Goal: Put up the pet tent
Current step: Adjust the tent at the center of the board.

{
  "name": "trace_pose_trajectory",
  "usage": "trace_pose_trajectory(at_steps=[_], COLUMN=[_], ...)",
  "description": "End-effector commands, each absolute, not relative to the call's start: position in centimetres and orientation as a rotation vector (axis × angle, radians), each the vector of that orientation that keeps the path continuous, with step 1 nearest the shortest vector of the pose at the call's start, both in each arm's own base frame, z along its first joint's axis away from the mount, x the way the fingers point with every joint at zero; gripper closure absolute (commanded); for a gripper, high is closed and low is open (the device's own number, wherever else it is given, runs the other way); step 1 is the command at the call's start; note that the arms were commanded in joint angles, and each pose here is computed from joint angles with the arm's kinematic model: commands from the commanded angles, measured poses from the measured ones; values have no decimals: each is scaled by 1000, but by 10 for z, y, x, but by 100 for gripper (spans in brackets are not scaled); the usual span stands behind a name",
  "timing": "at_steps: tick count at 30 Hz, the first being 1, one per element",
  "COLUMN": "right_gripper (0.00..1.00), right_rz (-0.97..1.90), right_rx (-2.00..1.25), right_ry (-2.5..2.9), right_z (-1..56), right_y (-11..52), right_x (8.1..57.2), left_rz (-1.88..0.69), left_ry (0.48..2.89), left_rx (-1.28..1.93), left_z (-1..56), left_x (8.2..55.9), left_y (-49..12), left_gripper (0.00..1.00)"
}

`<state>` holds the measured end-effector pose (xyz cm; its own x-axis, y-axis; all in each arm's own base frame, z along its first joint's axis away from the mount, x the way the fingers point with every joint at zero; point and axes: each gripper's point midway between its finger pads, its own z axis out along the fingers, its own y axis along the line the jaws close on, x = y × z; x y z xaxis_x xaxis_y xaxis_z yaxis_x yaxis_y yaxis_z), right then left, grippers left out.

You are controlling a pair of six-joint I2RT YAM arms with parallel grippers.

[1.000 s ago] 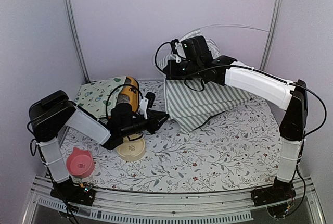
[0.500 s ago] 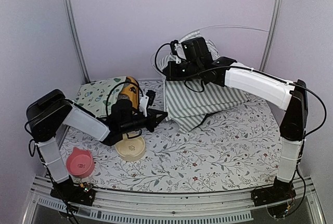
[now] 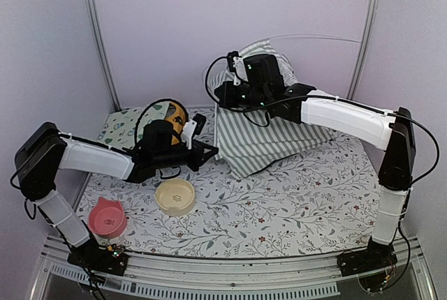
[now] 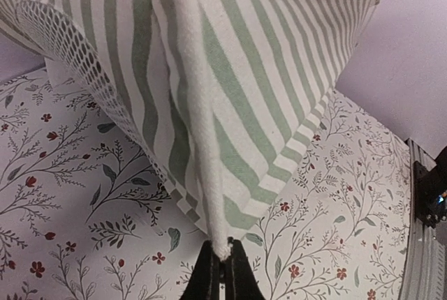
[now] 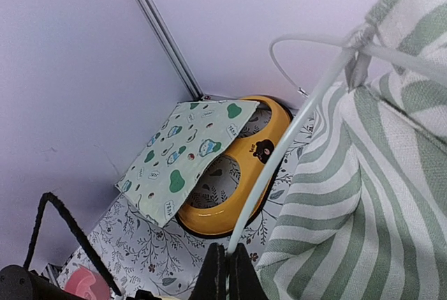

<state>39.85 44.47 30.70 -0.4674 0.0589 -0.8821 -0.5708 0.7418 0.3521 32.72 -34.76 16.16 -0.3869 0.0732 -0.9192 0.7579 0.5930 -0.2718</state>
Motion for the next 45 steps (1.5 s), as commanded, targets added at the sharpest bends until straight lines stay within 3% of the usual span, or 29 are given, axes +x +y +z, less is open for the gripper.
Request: trace_pose_trajectory(at_steps=[1, 35, 45], right_gripper=[100, 100, 100], right_rz=[650, 815, 793], right_rx=[-570, -536, -602], right_ry=[2133, 2219, 2203], right_z=[221, 192, 185], right_y=[452, 463, 469], right_x=[369, 350, 336], left_rz=[-883, -929, -941], left_ry=[1434, 1227, 1207], left_rx=[634, 616, 588], left_z=[297, 400, 426], left_x=[342, 350, 364], left_y=[-347, -338, -332], left_gripper=[100, 93, 96])
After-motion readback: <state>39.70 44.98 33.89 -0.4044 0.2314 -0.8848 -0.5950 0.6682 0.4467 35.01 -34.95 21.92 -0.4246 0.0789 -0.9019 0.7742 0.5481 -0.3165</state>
